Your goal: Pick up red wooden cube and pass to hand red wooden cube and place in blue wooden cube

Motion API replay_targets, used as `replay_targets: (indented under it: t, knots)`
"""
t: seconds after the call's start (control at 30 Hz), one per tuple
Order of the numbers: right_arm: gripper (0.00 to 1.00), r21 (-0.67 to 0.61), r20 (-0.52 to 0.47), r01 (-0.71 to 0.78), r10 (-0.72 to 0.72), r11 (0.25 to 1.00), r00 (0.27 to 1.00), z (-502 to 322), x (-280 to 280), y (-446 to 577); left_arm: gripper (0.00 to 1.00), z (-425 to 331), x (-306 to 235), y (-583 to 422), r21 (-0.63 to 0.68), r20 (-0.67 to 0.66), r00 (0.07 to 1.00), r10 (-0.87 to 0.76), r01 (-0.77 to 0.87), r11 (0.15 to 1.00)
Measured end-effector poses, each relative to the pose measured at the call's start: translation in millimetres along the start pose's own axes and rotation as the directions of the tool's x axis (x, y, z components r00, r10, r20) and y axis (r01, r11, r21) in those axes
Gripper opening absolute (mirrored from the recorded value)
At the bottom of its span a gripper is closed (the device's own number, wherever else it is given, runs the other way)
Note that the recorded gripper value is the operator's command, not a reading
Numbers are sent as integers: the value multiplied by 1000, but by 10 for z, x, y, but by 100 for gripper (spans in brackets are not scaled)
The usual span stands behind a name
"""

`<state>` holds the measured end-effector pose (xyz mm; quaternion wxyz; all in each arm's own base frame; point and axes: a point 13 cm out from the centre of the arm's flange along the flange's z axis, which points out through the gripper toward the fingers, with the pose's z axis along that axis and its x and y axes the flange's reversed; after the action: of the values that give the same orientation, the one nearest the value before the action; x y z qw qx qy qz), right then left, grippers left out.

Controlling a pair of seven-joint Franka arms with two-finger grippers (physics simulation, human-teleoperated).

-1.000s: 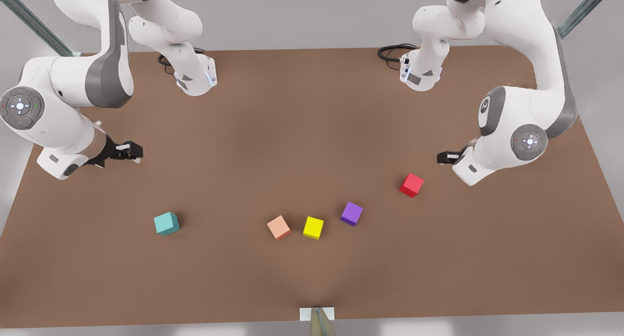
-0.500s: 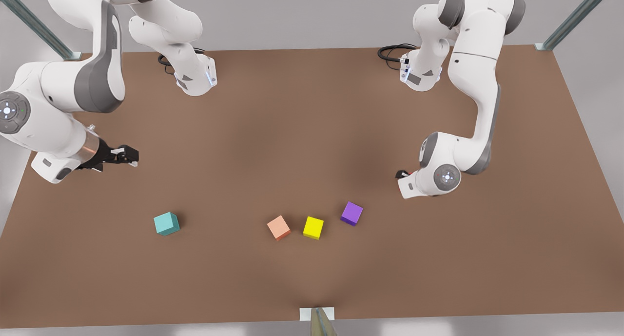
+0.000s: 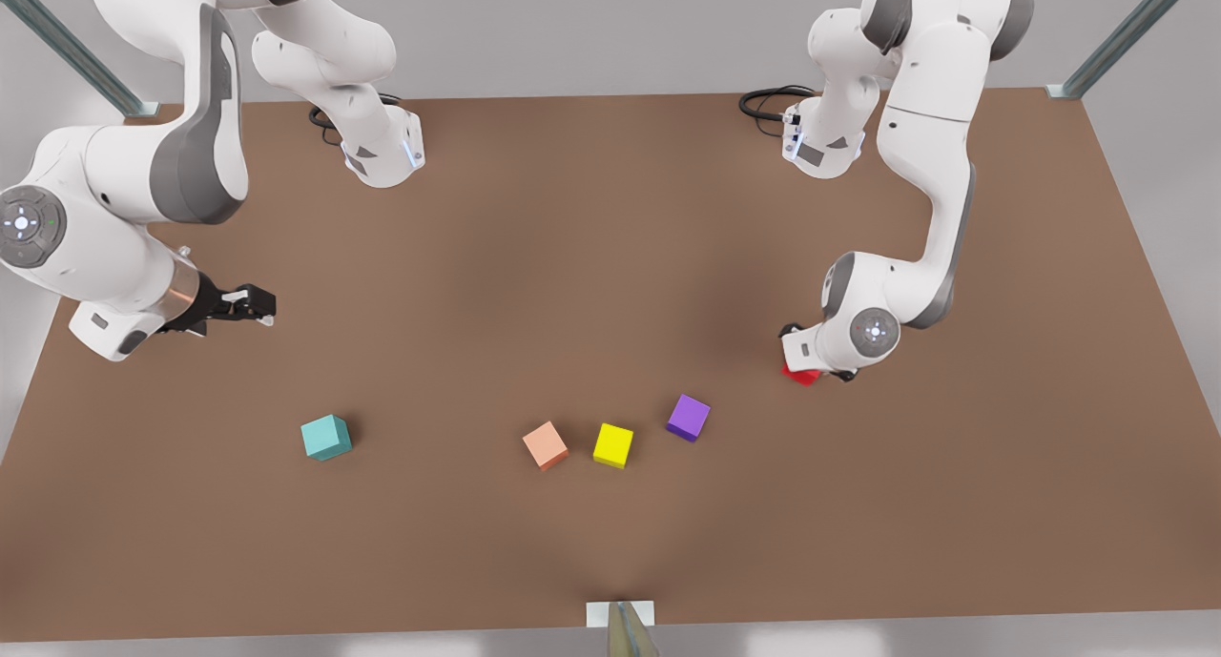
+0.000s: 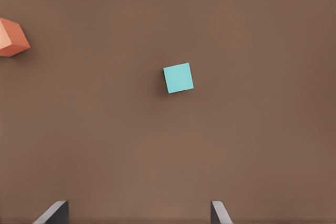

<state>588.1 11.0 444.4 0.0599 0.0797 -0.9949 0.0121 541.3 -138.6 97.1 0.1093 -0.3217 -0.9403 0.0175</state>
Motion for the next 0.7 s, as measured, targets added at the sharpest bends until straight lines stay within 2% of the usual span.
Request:
replay_targets:
  t: [0.4,0.7]
  knots:
    - [100,-1,-8,6,-6,1000,1000,36,-2,-2,100,126,-80,35,-12,29,1000,13,-12,1000]
    - [100,-1,-11,12,-12,1000,1000,54,-7,5,100,392,-8,52,-2,0,1000,12,-12,1000]
